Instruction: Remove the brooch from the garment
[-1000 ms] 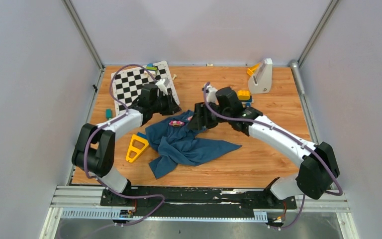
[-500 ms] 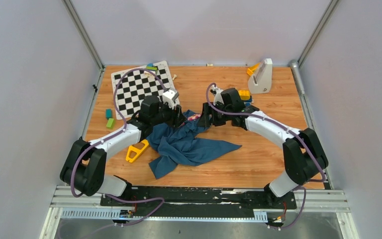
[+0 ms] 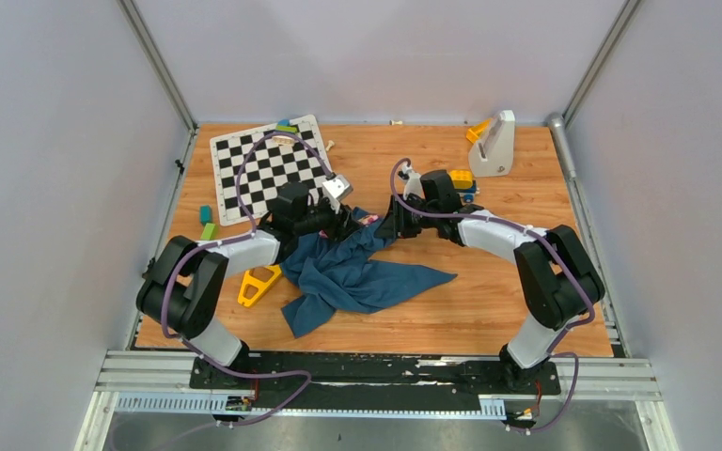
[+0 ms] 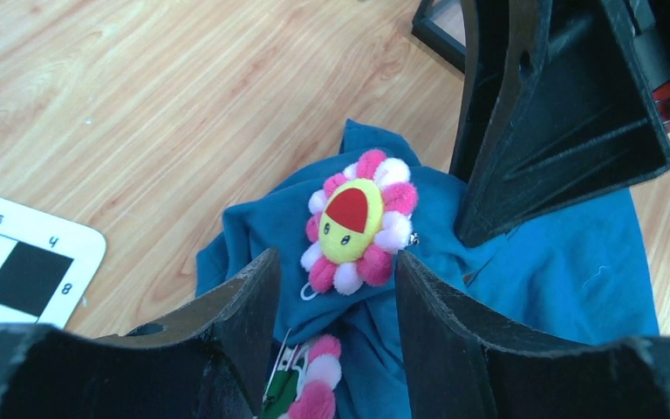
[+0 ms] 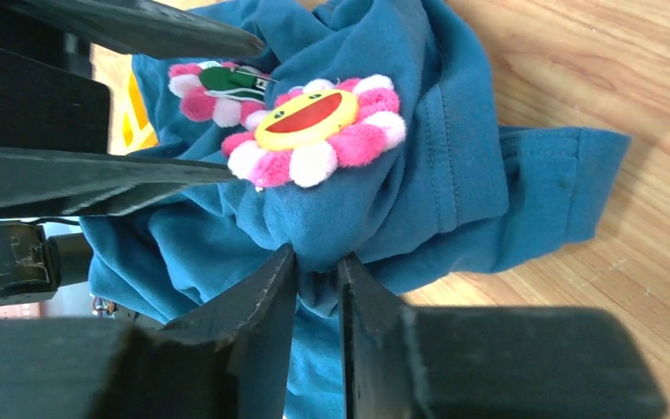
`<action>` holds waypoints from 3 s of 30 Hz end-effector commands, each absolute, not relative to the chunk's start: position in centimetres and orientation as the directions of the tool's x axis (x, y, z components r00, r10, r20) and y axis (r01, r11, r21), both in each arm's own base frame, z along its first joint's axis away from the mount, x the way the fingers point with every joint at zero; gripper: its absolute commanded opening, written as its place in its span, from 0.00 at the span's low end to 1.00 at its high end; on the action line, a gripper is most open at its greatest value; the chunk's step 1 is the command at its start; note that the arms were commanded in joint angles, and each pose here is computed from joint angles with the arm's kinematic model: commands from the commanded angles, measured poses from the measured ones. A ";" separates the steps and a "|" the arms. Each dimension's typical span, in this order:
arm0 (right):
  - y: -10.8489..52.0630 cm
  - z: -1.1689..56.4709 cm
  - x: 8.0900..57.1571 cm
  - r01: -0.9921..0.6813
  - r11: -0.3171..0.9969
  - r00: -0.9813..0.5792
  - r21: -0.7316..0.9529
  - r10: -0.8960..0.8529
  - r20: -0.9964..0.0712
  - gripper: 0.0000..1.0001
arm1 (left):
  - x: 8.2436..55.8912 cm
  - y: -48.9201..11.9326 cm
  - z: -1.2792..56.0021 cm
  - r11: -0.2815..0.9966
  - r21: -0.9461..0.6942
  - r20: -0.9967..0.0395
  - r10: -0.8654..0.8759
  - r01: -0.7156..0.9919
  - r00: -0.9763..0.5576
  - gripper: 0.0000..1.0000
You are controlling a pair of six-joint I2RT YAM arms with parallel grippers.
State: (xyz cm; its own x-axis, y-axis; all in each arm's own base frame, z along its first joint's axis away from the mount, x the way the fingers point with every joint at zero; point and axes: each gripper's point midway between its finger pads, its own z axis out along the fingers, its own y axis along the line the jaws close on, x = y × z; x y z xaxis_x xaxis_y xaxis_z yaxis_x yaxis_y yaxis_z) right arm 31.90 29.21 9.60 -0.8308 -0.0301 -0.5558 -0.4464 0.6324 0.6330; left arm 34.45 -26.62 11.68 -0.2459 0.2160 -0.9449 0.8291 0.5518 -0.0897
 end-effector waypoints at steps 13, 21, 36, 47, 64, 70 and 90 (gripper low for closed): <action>30.1 11.3 32.3 -0.488 0.580 -0.802 0.652 -0.004 -0.597 0.08 | 34.9 -28.6 14.6 0.443 -0.025 -0.974 0.193 0.896 -0.123 0.00; 28.5 10.3 31.4 -0.404 0.658 -0.840 0.635 0.008 -0.543 0.07 | 32.0 -28.3 18.3 0.437 -0.169 -0.963 0.116 0.883 -0.242 0.00; 28.6 15.9 27.1 -0.581 0.500 -0.745 0.642 -0.008 -0.667 0.10 | 27.1 -29.0 18.5 0.339 -0.347 -0.904 0.127 0.874 -0.408 0.00; 28.0 14.3 27.9 -0.493 0.609 -0.779 0.622 0.009 -0.626 0.06 | 24.3 -31.4 17.2 0.235 -0.512 -0.805 0.205 0.826 -0.557 0.00; 25.0 13.1 28.0 -0.464 0.679 -0.756 0.569 0.032 -0.654 0.46 | 23.3 -31.1 17.3 0.263 -0.647 -0.672 0.247 0.715 -0.698 0.00; 24.3 15.4 26.8 -0.552 0.645 -0.648 0.529 0.068 -0.758 0.54 | 23.2 -31.1 18.3 0.252 -0.642 -0.684 0.239 0.724 -0.689 0.00; 27.1 24.3 23.6 -0.945 0.325 0.039 -0.042 -0.018 -0.999 0.64 | 21.0 -29.3 28.2 0.228 -0.553 -0.771 0.226 0.802 -0.596 0.00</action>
State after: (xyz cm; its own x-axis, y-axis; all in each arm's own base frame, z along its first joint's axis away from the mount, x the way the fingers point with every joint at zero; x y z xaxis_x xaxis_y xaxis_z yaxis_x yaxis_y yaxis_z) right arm 23.03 25.97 20.92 -0.1848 -0.0148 -0.9827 -0.9037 0.3954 0.1640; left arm 22.19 -29.81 25.29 -0.6471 0.2232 -0.7290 0.7594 0.2725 -0.5907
